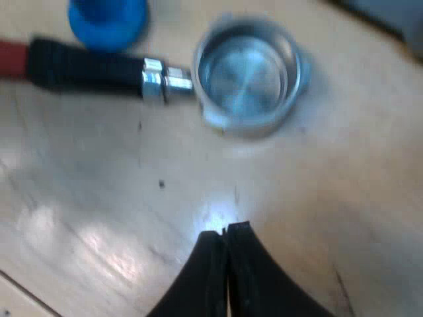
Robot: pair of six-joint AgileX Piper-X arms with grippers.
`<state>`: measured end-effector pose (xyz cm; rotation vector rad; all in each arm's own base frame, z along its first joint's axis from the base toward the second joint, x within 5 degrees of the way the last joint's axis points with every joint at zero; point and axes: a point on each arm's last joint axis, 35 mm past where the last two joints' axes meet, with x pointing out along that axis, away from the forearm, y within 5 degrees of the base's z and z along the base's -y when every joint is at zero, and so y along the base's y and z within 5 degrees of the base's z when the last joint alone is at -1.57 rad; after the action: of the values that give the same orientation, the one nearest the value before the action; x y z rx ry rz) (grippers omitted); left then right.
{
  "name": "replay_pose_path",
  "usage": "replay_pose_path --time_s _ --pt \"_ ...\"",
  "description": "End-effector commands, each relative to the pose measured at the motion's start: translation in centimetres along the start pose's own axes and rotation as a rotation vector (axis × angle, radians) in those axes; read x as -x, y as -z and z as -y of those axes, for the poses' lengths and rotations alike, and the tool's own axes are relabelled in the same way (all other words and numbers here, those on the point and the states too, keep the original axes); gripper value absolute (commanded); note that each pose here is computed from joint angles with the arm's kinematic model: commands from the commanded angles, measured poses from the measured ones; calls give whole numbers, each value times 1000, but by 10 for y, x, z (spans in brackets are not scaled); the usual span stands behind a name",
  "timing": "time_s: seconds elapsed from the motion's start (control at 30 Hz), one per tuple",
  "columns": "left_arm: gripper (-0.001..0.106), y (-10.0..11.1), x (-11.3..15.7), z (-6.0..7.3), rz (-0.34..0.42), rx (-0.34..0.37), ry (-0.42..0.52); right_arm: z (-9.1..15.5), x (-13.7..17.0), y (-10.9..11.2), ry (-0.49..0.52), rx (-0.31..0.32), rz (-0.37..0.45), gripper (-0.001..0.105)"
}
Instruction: Put the handle in the coffee machine
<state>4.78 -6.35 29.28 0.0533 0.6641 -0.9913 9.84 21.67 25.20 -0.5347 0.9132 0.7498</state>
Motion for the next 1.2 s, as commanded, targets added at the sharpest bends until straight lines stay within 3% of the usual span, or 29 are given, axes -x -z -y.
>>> replay_pose_path --time_s 0.03,0.07,0.1,0.2,0.47,0.8,1.07,1.2 --pt "57 7 -7 -3 -31 13 -20 1 11 -11 15 -4 41 34" --pt "57 8 -7 -3 -32 13 -20 1 12 -13 13 -6 47 41" --pt "57 7 -7 -3 -32 13 -20 1 14 -16 11 -9 61 59" --pt "57 7 -7 -3 -32 13 -20 1 16 -19 8 -10 81 77" --pt "57 7 -7 -3 -32 13 -20 4 -3 -24 25 -36 51 77" --pt "57 8 -7 -3 -33 13 -21 34 -48 -38 -59 -213 -52 77" --pt "57 11 -7 -4 -63 21 -25 42 -68 -39 -48 -242 -75 77" --pt "57 12 -7 -4 -76 24 -27 43 -87 -45 -67 -257 -46 77"
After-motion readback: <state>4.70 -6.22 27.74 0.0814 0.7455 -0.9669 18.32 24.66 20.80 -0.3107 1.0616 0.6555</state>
